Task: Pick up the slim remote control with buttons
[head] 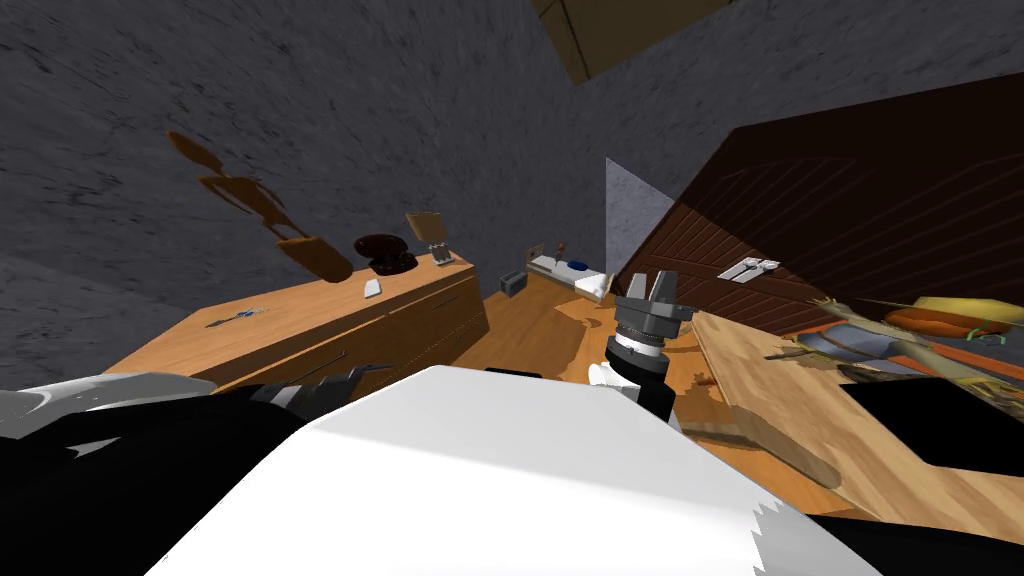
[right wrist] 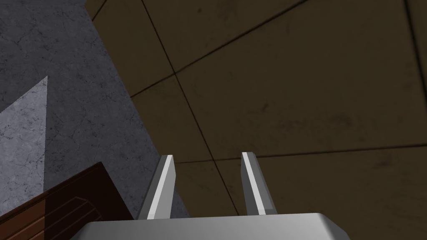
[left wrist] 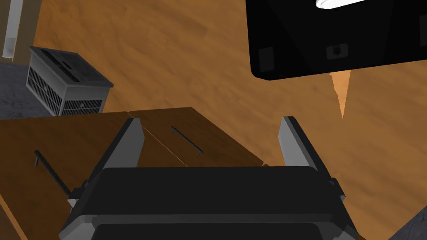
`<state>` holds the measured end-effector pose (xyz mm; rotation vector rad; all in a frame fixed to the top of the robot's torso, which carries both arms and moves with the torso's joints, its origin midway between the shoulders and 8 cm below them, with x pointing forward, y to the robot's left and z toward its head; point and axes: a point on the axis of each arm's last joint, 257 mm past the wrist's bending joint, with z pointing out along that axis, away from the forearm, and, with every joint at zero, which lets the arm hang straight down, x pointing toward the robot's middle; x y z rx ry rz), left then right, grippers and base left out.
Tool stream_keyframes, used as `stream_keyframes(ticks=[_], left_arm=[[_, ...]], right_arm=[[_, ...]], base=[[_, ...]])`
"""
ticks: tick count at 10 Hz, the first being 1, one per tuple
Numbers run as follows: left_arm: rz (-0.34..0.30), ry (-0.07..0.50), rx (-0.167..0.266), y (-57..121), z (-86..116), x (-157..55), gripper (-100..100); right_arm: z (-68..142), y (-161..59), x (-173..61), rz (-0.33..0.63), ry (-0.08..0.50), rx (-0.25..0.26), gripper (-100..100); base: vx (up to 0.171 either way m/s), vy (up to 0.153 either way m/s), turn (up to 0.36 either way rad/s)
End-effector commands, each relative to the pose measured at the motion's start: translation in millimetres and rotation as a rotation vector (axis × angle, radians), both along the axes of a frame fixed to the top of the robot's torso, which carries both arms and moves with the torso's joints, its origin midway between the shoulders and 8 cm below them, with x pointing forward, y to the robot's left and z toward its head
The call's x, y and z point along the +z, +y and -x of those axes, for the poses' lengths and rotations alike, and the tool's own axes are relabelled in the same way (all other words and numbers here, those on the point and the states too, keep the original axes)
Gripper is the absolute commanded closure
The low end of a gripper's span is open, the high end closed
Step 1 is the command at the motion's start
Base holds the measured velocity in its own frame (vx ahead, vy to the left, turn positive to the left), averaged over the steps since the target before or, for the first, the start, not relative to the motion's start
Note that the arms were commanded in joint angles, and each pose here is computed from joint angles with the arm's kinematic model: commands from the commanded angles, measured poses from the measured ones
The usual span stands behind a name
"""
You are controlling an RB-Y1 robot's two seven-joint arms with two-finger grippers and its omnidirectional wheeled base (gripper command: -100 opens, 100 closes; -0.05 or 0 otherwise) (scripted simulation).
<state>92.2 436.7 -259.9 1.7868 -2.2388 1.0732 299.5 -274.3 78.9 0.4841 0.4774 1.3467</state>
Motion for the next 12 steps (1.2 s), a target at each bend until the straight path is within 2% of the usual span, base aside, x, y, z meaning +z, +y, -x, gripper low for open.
stream_keyframes(ticks=[1,2,4,5,6,7,8,9,11,12], left_arm=[[-0.047,0.036,-0.013,16.7,4.4,4.3,-100],[-0.099,0.086,0.009,41.5,17.2,6.4,-100],[-0.124,0.095,-0.019,47.0,13.2,11.7,-100],[-0.182,0.141,-0.009,72.1,22.9,17.2,-100],[-0.199,0.146,-0.028,75.6,19.5,21.1,-100],[-0.258,0.187,-0.023,99.5,26.6,28.5,-100],[-0.271,0.191,-0.039,102.1,23.3,31.8,-100],[-0.324,0.229,-0.045,120.9,26.8,41.2,-100],[-0.339,0.228,-0.053,126.1,24.7,43.1,-100],[-0.401,0.26,-0.067,147.3,24.3,54.2,-100]], right_arm=[[0.0,0.0,0.0,0.0,0.0,0.0,0],[0.0,0.0,0.0,0.0,0.0,0.0,0],[0.0,0.0,0.0,0.0,0.0,0.0,0],[0.0,0.0,0.0,0.0,0.0,0.0,0],[0.0,0.0,0.0,0.0,0.0,0.0,0],[0.0,0.0,0.0,0.0,0.0,0.0,0],[0.0,0.0,0.0,0.0,0.0,0.0,0],[0.0,-0.1,0.0,0.0,0.0,0.0,0],[0.0,-0.1,0.0,0.0,0.0,0.0,0],[0.0,-0.1,0.0,0.0,0.0,0.0,0]], base=[[0.039,0.03,-0.126],[0.048,0.042,-0.174],[0.031,0.036,-0.045],[0.051,0.034,-0.173],[0.051,0.056,-0.118],[0.06,0.092,-0.225],[0.049,0.084,-0.08],[0.069,0.094,-0.135],[0.041,0.058,-0.045],[0.046,0.056,-0.13]])
